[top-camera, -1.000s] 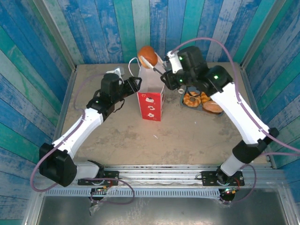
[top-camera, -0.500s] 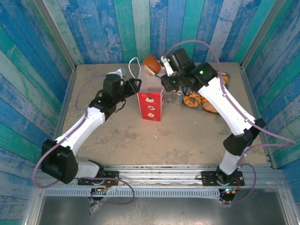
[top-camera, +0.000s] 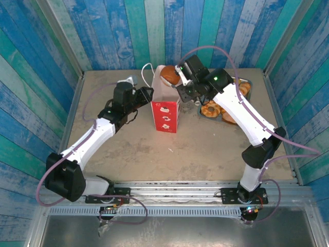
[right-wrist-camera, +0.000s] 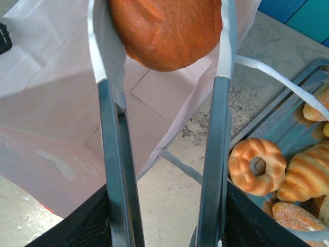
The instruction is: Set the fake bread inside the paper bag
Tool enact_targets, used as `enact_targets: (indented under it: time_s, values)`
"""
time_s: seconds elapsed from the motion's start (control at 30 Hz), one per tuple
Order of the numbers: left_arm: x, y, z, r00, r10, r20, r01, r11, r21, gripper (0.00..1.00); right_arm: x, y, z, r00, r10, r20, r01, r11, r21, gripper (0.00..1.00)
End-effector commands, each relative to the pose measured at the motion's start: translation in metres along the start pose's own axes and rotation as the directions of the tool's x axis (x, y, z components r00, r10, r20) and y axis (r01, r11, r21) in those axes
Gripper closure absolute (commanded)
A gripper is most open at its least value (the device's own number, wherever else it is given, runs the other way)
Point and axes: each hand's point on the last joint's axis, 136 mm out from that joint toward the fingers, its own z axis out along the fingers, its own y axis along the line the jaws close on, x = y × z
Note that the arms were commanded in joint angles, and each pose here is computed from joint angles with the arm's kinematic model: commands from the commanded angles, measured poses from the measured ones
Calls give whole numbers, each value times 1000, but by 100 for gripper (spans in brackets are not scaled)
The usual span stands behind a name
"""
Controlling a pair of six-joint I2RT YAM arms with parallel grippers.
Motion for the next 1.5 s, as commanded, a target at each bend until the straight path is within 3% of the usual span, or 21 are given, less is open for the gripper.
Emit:
enact_targets:
  time_s: [0.0,0.27,0.5,0.8,1.03,1.17,1.37,1.47]
  values:
    - [7,12,7,1000,7,-10,-7,999,-32,49,-3,-3,-4,1000,-4,13,4,1000,23,45]
    - [7,10,5,1000,8,-10,-8,1000,-23,49,-4,0,-6,1000,6,15,-6,1000,5,39]
    - [6,7,3,1000,8,-10,-8,1000,-11,48,-13,-2,-19,998,21,59,-21,1000,-1,41]
    - [-8,-12,-15,999,24,31,-26,999,41,35,-35,0,-66,977,50,206,-35,997,-73,41]
    - [-29,-20,-50,988,94,123,-97,995,22,25,-41,-27,-117,942,108,318,-95,994,-57,41]
    - [-38,-13,-72,970,160,182,-156,987,-34,18,-29,-53,-132,929,162,332,-158,987,-40,41]
    - [-46,4,-103,938,233,258,-202,969,-140,1,13,-113,-123,914,296,277,-312,950,15,41]
    - [-48,12,-117,923,251,293,-208,963,-172,4,42,-128,-104,917,343,205,-357,933,36,41]
